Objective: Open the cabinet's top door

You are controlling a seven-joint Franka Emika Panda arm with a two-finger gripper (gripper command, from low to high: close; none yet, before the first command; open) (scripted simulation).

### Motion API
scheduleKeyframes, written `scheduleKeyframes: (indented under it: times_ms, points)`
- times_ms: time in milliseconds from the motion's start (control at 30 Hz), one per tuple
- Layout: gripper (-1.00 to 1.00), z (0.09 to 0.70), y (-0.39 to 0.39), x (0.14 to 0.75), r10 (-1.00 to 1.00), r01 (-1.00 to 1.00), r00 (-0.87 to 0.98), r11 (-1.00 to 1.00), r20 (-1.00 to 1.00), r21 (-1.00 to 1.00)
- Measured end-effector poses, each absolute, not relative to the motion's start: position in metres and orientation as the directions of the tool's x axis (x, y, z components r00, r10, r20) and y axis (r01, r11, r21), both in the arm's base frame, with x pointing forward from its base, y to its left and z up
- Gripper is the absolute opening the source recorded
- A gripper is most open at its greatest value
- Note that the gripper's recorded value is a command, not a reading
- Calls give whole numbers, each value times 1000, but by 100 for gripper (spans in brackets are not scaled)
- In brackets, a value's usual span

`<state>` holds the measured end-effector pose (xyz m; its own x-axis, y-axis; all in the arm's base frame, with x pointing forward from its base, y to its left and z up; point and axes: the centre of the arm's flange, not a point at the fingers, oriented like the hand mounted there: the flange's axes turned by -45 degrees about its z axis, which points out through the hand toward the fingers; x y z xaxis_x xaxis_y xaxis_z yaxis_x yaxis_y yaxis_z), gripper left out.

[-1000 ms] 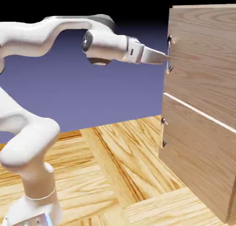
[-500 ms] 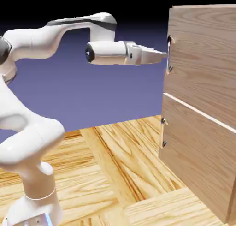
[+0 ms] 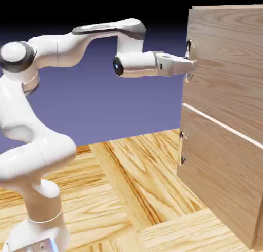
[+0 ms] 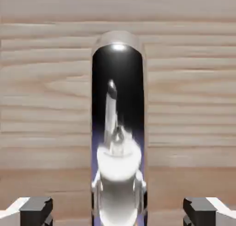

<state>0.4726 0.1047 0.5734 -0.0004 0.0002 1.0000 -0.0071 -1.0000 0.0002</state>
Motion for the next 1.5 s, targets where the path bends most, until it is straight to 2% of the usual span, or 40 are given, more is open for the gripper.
scheduleKeyframes:
  times_ms: [800, 1500]
  points:
    - [-100, 573, -10, 298, 1, 464, 0, -886, 1000, 1]
    - [-100, 573, -164, 207, 0, 784, 0, -621, 1000, 0]
